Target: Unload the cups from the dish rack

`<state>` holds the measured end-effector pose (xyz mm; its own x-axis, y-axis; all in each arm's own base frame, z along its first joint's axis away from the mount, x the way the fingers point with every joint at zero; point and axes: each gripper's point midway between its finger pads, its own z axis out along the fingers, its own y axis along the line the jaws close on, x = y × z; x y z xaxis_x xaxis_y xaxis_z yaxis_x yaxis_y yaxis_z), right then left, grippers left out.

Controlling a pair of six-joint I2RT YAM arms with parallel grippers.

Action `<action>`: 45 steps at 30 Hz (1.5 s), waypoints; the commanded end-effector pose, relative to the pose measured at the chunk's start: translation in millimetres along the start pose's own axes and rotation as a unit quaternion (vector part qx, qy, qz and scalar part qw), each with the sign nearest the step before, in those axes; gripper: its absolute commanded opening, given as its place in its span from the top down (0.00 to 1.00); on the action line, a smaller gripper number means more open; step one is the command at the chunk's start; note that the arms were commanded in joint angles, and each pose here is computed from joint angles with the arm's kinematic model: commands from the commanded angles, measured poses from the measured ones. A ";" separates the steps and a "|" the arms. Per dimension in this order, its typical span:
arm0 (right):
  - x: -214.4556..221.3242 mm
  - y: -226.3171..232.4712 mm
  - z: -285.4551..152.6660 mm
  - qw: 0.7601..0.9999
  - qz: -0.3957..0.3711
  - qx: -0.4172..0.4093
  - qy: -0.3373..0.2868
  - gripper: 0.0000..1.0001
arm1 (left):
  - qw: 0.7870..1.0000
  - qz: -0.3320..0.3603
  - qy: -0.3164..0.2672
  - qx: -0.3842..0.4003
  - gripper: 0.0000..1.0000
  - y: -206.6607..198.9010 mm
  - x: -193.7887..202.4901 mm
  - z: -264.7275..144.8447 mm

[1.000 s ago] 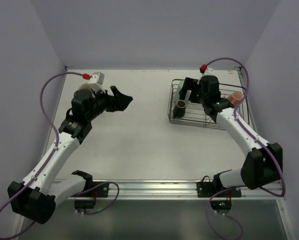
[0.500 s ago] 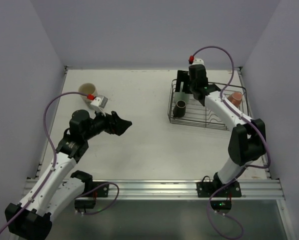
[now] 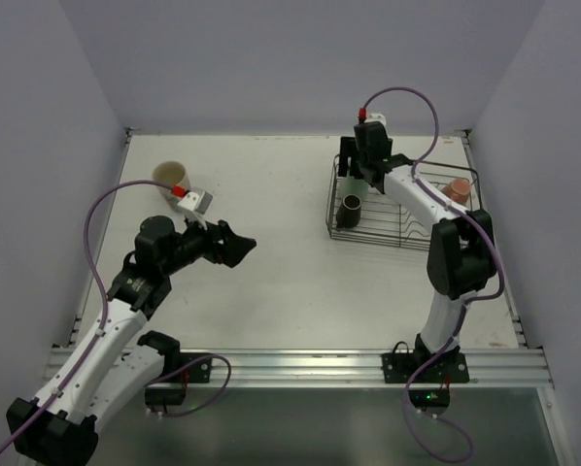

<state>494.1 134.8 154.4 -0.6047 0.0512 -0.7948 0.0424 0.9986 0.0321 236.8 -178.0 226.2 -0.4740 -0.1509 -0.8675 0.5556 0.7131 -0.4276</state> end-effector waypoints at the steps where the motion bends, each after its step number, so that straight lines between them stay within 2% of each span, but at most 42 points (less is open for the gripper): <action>1: -25.2 -0.8 2.5 0.999 -0.011 0.017 -0.031 0.20 | 1.000 0.020 -0.011 0.000 0.07 -1.7 -9.0 -1.1; 3: -29.1 0.4 3.9 0.999 -0.012 0.016 -0.036 0.23 | 1.000 0.019 -0.009 -0.003 0.07 0.4 -7.6 0.0; 4: -31.2 1.2 3.9 0.999 -0.013 0.014 -0.039 0.28 | 1.000 0.018 -0.010 -0.005 0.07 0.7 -7.7 -0.3; 5: -32.8 2.1 3.6 0.999 -0.012 0.012 -0.041 0.43 | 1.000 0.017 -0.009 -0.008 0.07 2.1 -7.1 0.5; 10: -54.7 -2.7 -19.5 0.997 -0.005 0.013 -0.078 0.55 | 1.000 -0.001 -0.006 0.003 0.08 -1.5 -7.2 4.5; 13: -81.6 -5.9 -58.9 0.992 0.009 -0.003 -0.123 0.57 | 0.998 -0.033 -0.007 0.048 0.14 -18.1 -10.3 9.4; 14: -98.8 -8.9 -85.3 0.988 0.019 -0.012 -0.151 0.58 | 0.997 -0.035 -0.023 0.065 0.15 -24.9 -19.6 10.9; 16: -104.1 -6.2 -107.8 0.984 0.031 -0.038 -0.170 0.59 | 0.992 -0.067 -0.038 0.103 0.17 -40.5 -32.3 12.7; 17: -115.2 -8.4 -135.4 0.978 0.042 -0.053 -0.195 0.59 | 0.988 -0.064 -0.064 0.127 0.18 -50.2 -47.8 12.9; 21: -92.9 4.3 -181.9 0.964 0.089 -0.144 -0.204 0.60 | 0.971 -0.116 -0.102 0.183 0.20 -72.2 -78.0 16.0; 24: -68.7 27.6 -217.6 0.936 0.135 -0.255 -0.201 0.60 | 0.964 -0.140 -0.111 0.197 0.21 -74.2 -87.6 29.7; 25: -66.3 41.0 -232.4 0.919 0.144 -0.307 -0.204 0.60 | 0.964 -0.153 -0.094 0.198 0.21 -70.6 -82.6 41.8; 26: -63.3 47.8 -242.5 0.905 0.156 -0.339 -0.206 0.60 | 0.960 -0.149 -0.102 0.213 0.22 -75.7 -91.1 43.9; 27: -49.5 51.5 -249.4 0.891 0.189 -0.365 -0.190 0.60 | 0.958 -0.162 -0.096 0.218 0.22 -76.6 -91.2 49.0; 28: -54.1 56.0 -260.8 0.874 0.202 -0.393 -0.205 0.60 | 0.956 -0.173 -0.080 0.223 0.22 -75.0 -86.1 58.8; 29: -48.1 62.3 -268.9 0.860 0.209 -0.423 -0.196 0.60 | 0.952 -0.168 -0.089 0.241 0.22 -82.4 -93.0 59.0; 30: -37.2 66.0 -269.1 0.850 0.232 -0.440 -0.177 0.60 | 0.948 -0.178 -0.088 0.247 0.22 -84.8 -94.1 61.8; 31: -39.1 69.3 -280.6 0.836 0.230 -0.463 -0.183 0.59 | 0.946 -0.179 -0.091 0.253 0.22 -86.4 -95.9 65.3; 36: -26.2 78.1 -287.4 0.817 0.239 -0.501 -0.157 0.59 | 0.946 -0.176 -0.100 0.254 0.22 -97.0 -96.5 75.7; 43: -11.1 82.1 -277.5 0.810 0.248 -0.513 -0.138 0.59 | 0.950 -0.183 -0.086 0.239 0.26 -101.0 -87.5 88.9; 45: -7.7 84.1 -273.9 0.810 0.249 -0.515 -0.131 0.59 | 0.949 -0.184 -0.085 0.241 0.31 -102.3 -87.0 89.6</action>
<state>289.1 216.8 314.5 -0.5259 0.5712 -0.6303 -0.4845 0.4079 0.7739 278.9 -295.7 296.7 -0.6525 -0.4327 -0.6221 0.5933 0.2189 -0.7746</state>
